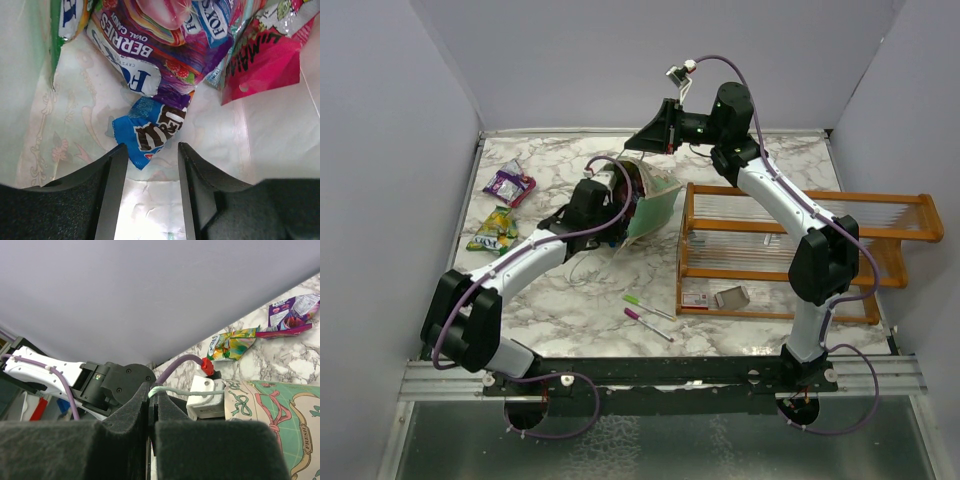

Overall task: Take the snacks out of the paper bag
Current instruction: Take out the snack from the paper bag.

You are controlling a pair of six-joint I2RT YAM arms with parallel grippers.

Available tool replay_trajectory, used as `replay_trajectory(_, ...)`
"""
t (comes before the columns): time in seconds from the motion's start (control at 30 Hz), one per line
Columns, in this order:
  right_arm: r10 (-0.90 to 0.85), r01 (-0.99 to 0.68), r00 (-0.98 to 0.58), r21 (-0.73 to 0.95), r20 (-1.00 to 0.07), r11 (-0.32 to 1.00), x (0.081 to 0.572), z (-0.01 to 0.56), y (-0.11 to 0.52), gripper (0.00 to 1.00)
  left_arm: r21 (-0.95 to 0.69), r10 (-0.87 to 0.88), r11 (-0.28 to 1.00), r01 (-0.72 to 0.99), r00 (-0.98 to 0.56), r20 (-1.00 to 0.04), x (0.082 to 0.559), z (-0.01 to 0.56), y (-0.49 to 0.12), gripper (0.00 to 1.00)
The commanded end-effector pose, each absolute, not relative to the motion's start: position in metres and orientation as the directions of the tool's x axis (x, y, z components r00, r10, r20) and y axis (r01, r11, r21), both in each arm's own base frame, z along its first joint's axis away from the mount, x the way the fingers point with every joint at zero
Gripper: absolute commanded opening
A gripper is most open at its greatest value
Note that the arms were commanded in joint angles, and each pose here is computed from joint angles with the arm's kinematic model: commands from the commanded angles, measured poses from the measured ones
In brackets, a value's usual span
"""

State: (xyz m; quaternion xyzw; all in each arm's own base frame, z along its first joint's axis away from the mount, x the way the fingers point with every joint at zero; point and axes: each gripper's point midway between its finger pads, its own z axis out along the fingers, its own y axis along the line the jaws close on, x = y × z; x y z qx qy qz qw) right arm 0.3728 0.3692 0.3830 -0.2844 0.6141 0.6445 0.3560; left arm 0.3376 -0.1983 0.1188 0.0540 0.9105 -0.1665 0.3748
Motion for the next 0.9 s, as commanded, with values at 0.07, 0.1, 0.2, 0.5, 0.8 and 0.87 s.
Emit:
replay_trajectory(0.07,0.149,-0.852,-0.518,0.523,-0.842,-0.007,0.363,0.417,0.363,0.01,-0.18,-0.034,0.969,0.171,-0.629,-0.777,0.358,0.127,-0.191,0.54)
replay_trajectory(0.1,0.149,-0.852,-0.518,0.523,-0.842,-0.007,0.363,0.417,0.363,0.01,-0.17,-0.031,0.972,0.164,-0.626,-0.78,0.358,0.125,-0.189,0.56)
replay_trajectory(0.2,0.15,-0.852,-0.518,0.523,-0.842,-0.007,0.364,0.417,0.364,0.01,-0.157,-0.028,0.976,0.154,-0.622,-0.783,0.36,0.119,-0.189,0.57)
replay_trajectory(0.5,0.151,-0.85,-0.521,0.526,-0.84,-0.007,0.364,0.417,0.363,0.01,-0.087,-0.005,0.991,0.099,-0.631,-0.775,0.368,0.097,-0.187,0.6)
replay_trajectory(0.8,0.148,-0.85,-0.521,0.526,-0.84,-0.008,0.363,0.417,0.363,0.01,-0.067,0.016,0.993,0.099,-0.666,-0.745,0.362,0.07,-0.191,0.64)
replay_trajectory(0.87,0.149,-0.85,-0.523,0.527,-0.839,-0.008,0.363,0.417,0.363,0.01,-0.076,0.013,0.991,0.106,-0.667,-0.745,0.362,0.069,-0.193,0.59)
